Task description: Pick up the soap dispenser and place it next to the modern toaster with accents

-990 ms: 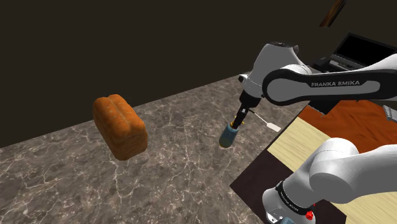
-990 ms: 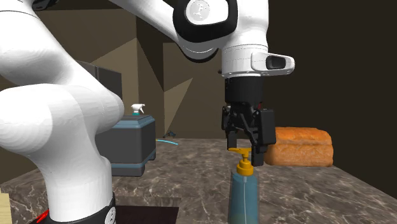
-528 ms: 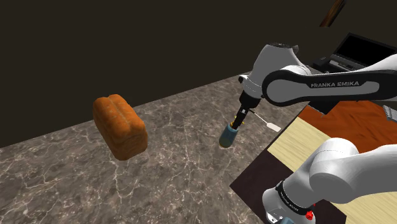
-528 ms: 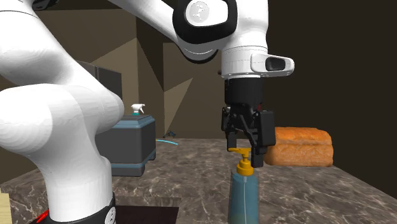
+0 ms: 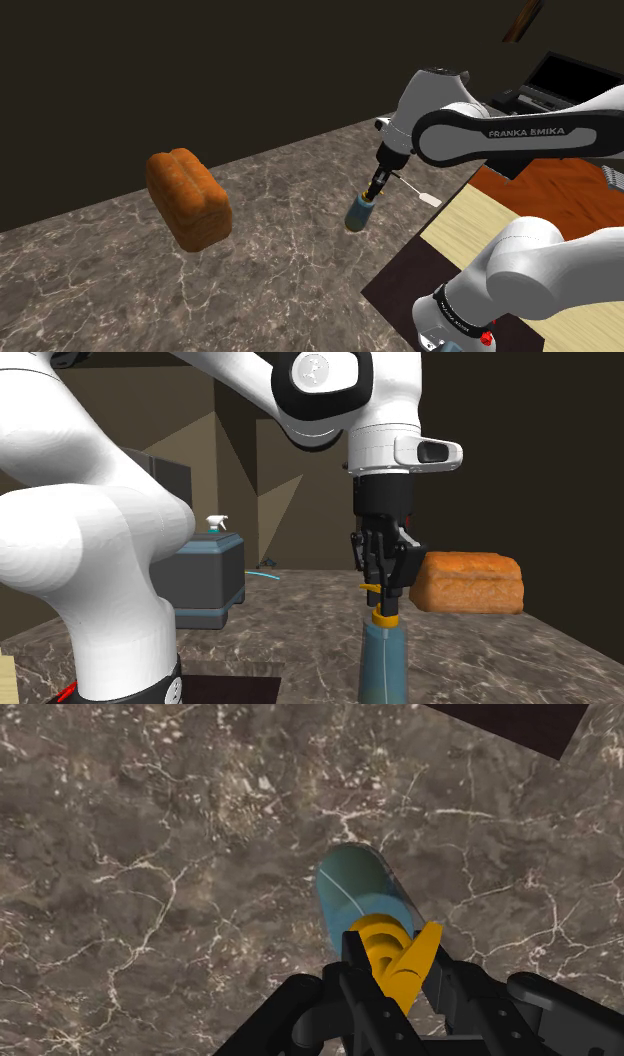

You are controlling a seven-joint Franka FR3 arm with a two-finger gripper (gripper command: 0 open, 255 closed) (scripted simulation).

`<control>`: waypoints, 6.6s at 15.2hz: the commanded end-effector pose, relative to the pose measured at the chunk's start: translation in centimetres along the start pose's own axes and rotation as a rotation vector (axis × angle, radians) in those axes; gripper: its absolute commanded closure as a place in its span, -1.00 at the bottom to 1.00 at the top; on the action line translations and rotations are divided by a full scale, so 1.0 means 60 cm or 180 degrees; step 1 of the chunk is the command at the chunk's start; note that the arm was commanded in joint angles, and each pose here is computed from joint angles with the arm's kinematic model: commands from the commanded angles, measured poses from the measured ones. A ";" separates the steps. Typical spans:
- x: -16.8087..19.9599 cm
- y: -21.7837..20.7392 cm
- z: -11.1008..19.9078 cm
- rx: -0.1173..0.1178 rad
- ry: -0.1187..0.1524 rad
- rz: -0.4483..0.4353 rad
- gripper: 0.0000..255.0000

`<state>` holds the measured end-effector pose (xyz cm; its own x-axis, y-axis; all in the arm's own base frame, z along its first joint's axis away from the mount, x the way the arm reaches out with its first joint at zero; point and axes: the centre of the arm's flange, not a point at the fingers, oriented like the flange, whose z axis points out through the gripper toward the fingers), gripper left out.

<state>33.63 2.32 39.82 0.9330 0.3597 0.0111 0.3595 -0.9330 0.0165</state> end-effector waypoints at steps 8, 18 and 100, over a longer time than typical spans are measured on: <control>0.000 0.001 -0.052 0.0001 -0.0003 0.0000 1.00; 0.001 0.002 -0.140 0.0001 -0.0003 0.0000 1.00; -0.699 -0.689 -0.478 0.0001 -0.0003 0.0000 1.00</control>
<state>-19.56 25.61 67.50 0.9332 0.3593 0.0118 0.3591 -0.9332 0.0162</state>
